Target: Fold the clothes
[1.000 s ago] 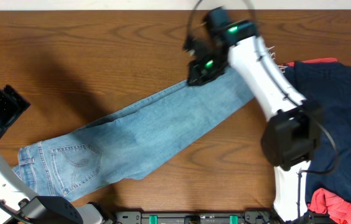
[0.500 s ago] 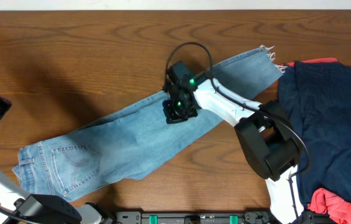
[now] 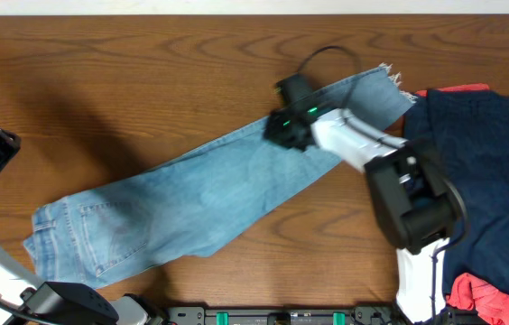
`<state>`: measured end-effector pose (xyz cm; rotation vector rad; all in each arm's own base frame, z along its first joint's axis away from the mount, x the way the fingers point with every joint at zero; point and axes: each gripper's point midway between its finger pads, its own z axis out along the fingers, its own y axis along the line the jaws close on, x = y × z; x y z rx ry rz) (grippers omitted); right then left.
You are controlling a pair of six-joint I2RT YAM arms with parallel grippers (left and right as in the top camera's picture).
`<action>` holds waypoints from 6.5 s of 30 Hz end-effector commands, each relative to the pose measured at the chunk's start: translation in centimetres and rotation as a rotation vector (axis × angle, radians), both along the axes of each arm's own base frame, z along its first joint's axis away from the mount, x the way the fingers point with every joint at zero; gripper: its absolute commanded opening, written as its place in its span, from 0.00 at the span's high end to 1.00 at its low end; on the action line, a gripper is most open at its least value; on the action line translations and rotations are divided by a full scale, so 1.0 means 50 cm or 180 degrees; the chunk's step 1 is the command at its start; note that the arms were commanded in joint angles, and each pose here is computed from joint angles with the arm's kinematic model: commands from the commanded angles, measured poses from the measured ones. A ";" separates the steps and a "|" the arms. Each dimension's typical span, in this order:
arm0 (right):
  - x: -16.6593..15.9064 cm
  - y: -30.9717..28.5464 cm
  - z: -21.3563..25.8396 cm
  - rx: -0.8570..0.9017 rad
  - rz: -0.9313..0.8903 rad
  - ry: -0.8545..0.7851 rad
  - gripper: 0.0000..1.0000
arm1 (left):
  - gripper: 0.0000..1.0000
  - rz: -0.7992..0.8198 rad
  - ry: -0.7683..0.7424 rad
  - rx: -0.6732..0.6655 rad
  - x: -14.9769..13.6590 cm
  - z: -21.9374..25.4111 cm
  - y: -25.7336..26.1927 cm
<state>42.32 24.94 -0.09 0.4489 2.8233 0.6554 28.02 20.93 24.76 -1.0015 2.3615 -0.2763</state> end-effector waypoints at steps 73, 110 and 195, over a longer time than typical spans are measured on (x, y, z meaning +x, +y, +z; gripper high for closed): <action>-0.113 0.024 -0.039 -0.0186 0.1101 0.0239 0.67 | 0.94 -0.0220 0.2653 -0.1562 -0.203 -0.398 -0.034; -0.090 0.004 -0.046 -0.0362 0.0769 0.0206 0.66 | 0.85 0.0555 0.3152 -0.1577 -0.316 -0.482 -0.034; -0.384 0.267 -0.017 -0.0079 0.3436 -0.0408 0.79 | 0.93 0.1061 0.1988 -0.0621 -0.173 -0.460 0.022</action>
